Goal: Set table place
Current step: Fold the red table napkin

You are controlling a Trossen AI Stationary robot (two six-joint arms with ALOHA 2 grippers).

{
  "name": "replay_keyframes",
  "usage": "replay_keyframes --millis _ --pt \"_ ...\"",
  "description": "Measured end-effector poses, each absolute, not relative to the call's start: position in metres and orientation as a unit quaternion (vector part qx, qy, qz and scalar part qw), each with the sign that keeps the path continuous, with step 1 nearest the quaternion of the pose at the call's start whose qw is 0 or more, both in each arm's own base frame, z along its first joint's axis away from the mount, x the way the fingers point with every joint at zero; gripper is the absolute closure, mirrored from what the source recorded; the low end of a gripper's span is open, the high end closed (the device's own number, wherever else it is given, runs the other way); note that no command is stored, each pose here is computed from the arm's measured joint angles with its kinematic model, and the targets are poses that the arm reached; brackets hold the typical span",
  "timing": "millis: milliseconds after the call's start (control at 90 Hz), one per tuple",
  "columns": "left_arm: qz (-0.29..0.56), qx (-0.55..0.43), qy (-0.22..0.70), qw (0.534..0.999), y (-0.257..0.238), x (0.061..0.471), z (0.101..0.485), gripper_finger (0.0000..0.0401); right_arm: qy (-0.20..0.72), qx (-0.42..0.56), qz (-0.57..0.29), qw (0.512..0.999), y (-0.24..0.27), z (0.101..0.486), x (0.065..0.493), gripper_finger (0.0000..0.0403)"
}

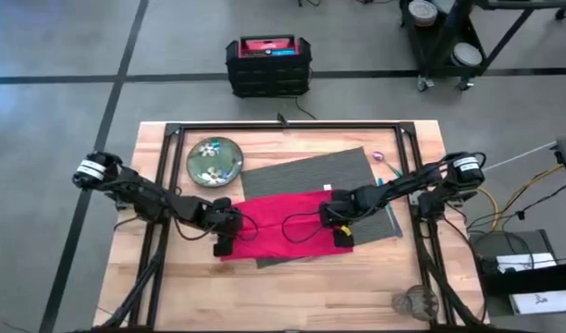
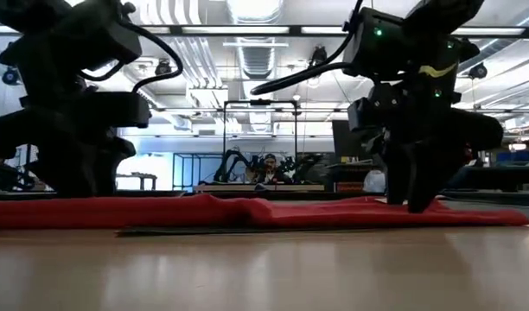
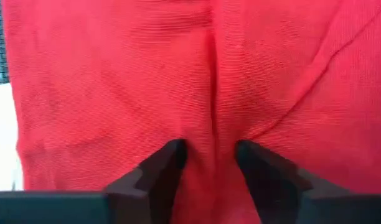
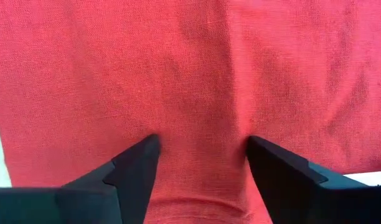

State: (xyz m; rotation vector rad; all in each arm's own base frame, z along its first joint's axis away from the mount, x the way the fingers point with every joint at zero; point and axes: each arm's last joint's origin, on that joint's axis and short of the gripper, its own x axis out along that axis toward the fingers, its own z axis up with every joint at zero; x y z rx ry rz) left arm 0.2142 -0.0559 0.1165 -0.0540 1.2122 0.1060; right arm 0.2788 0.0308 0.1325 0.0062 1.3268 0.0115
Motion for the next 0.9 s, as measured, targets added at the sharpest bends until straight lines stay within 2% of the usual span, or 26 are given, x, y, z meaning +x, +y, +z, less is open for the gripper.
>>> replay_keyframes --millis 244,467,656,900 --pt "0.052 -0.022 0.573 0.818 -0.056 0.213 0.116 0.0385 0.623 -0.011 0.005 0.782 0.030 0.131 0.277 0.0275" --pt "0.051 -0.023 0.570 0.820 -0.055 0.213 0.118 0.0398 0.625 -0.029 0.009 0.780 0.029 0.131 0.276 0.0389" --pt "0.047 -0.024 0.561 0.826 -0.056 0.210 0.139 0.0400 0.625 -0.022 0.000 0.781 0.031 0.145 0.272 0.0400" --pt "0.069 -0.014 0.546 0.835 -0.053 0.199 0.178 0.0401 0.590 -0.028 0.013 0.807 0.034 0.197 0.264 0.0402"
